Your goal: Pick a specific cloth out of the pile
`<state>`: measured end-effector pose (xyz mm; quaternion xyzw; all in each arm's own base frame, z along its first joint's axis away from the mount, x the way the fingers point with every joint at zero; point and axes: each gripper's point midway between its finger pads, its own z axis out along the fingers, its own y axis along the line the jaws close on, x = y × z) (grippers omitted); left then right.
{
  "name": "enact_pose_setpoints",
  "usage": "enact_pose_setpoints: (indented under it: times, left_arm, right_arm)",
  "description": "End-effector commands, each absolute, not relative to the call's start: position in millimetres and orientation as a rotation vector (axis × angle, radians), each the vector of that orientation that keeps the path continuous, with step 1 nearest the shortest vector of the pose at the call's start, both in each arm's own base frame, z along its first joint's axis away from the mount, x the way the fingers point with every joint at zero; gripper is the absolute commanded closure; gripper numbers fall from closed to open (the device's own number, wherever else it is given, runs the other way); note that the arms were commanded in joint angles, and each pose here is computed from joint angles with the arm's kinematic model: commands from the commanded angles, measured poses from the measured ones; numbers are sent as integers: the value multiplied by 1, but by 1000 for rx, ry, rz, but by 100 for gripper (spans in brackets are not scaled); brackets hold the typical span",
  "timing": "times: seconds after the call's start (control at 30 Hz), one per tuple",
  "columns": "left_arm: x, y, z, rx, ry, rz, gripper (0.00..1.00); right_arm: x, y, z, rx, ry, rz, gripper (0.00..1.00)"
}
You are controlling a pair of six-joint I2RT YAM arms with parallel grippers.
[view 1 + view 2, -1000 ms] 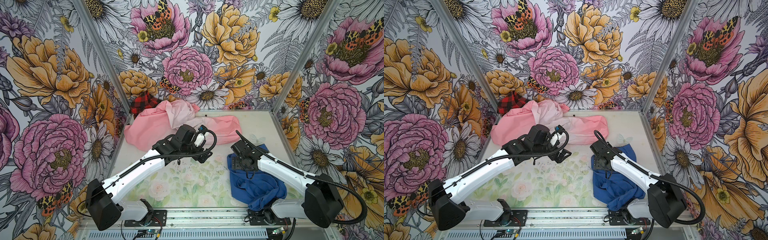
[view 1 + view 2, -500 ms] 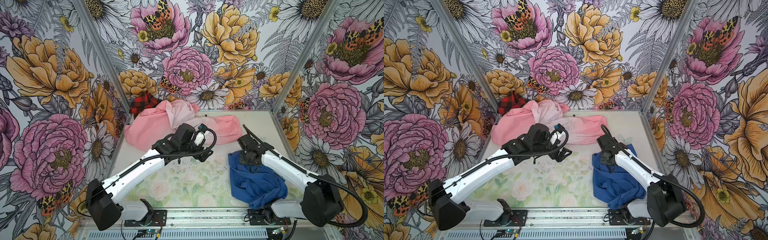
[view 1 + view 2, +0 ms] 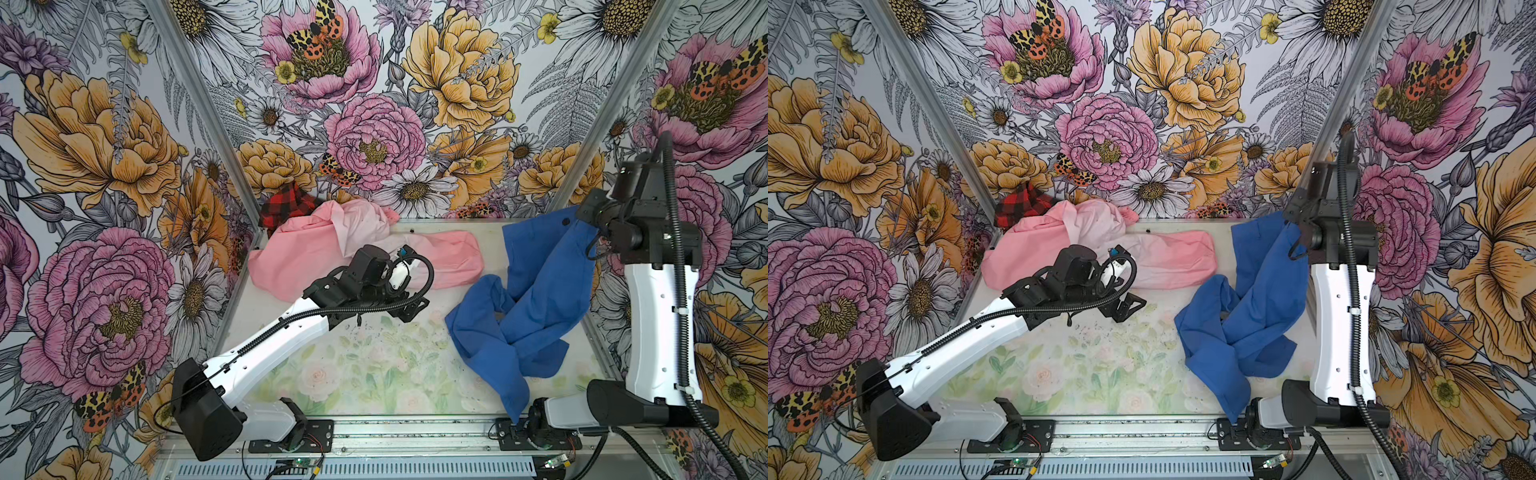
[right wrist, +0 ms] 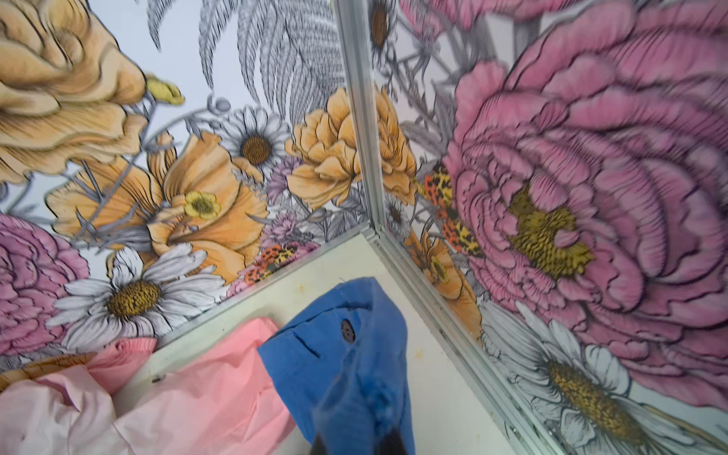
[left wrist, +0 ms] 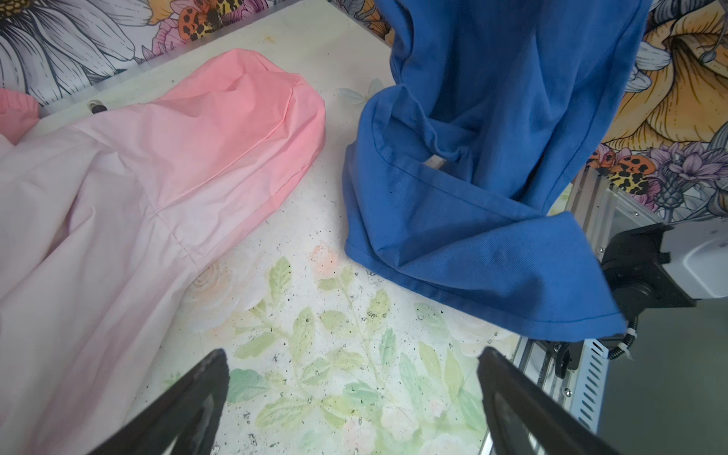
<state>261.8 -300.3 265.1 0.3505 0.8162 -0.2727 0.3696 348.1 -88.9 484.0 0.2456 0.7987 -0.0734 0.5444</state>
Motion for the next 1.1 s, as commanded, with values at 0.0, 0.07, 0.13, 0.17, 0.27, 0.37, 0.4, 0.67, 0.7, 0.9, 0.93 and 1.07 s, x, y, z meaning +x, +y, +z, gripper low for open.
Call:
enact_pose_setpoints:
  times: [0.0, 0.07, 0.13, 0.17, 0.27, 0.37, 0.4, 0.67, 0.7, 0.9, 0.93, 1.07]
  left_arm:
    - [266, -305, 301, 894, 1992, -733, 1]
    - [269, -306, 303, 894, 1988, -733, 1]
    - [272, -307, 300, 898, 1993, -723, 1]
    - [273, -307, 300, 898, 1994, -720, 1]
    - [275, -306, 298, 898, 1996, -712, 1]
    - [277, -304, 294, 896, 2005, -699, 1]
    - [278, -303, 293, 895, 2009, -695, 1]
    - [282, -306, 284, 903, 2029, -690, 1]
    - [281, -306, 284, 903, 2032, -690, 1]
    - [282, -305, 281, 908, 2034, -680, 1]
    - [282, -305, 281, 909, 2032, -679, 1]
    - [281, -307, 281, 918, 2030, -694, 1]
  right_arm:
    - [335, -106, 559, 529, 1715, -283, 100]
    - [324, -115, 603, 520, 1575, -337, 100]
    - [311, -125, 634, 537, 1449, -410, 100]
    - [306, -129, 645, 535, 1404, -430, 100]
    - [300, -132, 668, 512, 1318, -480, 100]
    - [291, -136, 686, 512, 1246, -534, 100]
    - [290, -135, 689, 506, 1233, -529, 100]
    - [368, -33, 613, 257, 1530, -87, 100]
    - [369, -20, 603, 239, 1562, -60, 100]
    - [327, -15, 522, 423, 1714, -1, 100]
    - [318, -21, 500, 464, 1746, -23, 100]
    - [282, -53, 414, 573, 1901, -237, 100]
